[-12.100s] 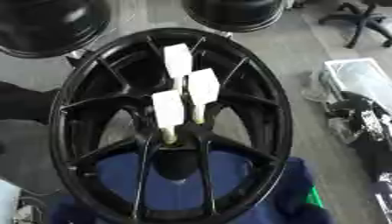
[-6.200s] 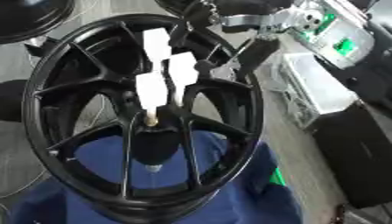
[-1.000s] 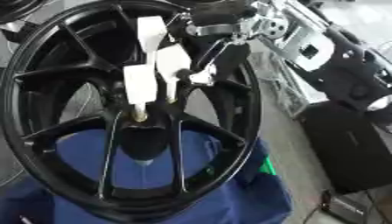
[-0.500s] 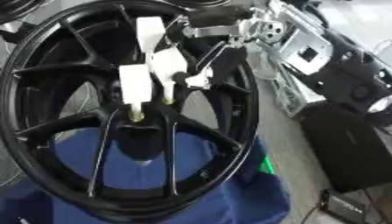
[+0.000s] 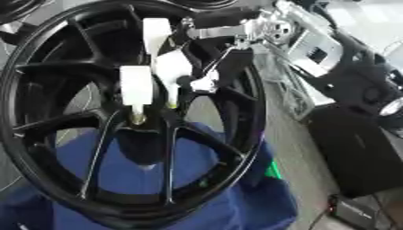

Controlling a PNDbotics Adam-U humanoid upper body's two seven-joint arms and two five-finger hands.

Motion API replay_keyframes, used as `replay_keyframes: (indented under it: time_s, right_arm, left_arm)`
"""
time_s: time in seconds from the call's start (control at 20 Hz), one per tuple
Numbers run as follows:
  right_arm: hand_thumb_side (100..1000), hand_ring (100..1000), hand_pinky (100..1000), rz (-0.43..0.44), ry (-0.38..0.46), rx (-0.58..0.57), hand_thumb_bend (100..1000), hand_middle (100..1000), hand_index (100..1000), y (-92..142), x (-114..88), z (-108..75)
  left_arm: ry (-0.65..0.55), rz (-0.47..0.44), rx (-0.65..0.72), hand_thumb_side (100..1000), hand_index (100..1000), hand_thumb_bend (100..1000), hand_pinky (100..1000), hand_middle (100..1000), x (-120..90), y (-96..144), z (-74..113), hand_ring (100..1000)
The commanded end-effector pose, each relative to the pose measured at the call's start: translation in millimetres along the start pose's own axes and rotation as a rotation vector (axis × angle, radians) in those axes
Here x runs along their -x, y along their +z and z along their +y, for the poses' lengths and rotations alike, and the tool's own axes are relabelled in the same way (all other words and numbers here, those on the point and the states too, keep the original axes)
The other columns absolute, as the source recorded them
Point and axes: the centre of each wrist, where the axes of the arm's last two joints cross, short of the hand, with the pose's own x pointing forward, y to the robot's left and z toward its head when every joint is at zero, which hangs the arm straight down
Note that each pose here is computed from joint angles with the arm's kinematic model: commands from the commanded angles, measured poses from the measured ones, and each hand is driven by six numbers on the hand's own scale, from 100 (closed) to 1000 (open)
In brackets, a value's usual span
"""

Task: Pull the pin out of the wheel hub.

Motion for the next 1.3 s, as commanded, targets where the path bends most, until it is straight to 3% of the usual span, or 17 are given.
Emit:
replay_keyframes:
  time_s: [0.05, 0.75, 1.25, 1.3]
  right_arm:
    - [413, 559, 735, 0.007, 0.03, 0.019, 100, 321, 421, 7.9, -6.6, -13.1]
    - [406, 541, 734, 0.006, -0.04, 0.07, 100, 309, 403, 14.7, -11.0, -23.5]
    - [409, 521, 748, -0.081, -0.141, 0.157, 100, 295, 395, 30.3, -10.2, -42.4]
    - [483, 520, 748, -0.088, -0.153, 0.17, 100, 295, 395, 33.1, -9.8, -44.7]
  left_arm:
    - [-0.015, -0.022, -0.004, 833, 723, 163, 747, 663, -7.1, -2.3, 3.7, 763]
    - [-0.015, -0.022, -0.005, 829, 719, 165, 748, 662, -7.1, -2.1, 3.9, 763]
    - [-0.023, -0.023, -0.01, 822, 719, 161, 748, 661, -6.9, -1.4, 6.1, 763]
    - [-0.024, -0.022, -0.011, 822, 719, 160, 748, 661, -6.6, -1.2, 6.6, 763]
